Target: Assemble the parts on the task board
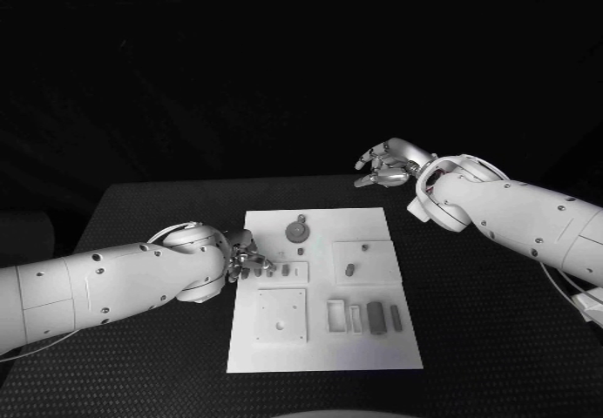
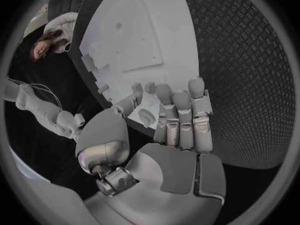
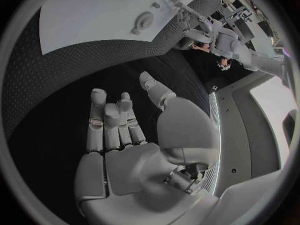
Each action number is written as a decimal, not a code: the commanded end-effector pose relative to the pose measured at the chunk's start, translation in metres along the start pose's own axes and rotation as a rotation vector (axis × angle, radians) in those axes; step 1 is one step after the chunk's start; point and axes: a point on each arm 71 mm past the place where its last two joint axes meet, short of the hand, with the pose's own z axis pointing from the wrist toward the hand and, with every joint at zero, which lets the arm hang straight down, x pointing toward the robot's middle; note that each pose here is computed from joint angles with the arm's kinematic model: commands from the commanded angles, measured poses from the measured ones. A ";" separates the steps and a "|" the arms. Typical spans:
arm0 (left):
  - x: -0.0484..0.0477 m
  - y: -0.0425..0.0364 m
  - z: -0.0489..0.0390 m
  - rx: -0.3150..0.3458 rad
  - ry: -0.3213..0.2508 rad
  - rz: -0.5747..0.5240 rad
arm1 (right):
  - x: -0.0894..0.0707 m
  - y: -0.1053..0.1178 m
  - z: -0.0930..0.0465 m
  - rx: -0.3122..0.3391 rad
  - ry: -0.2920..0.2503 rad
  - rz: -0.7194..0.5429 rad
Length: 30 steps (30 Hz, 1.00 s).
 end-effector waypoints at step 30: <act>0.0096 -0.0100 0.0062 0.016 0.022 -0.005 | 0.002 0.001 0.000 -0.009 0.011 0.002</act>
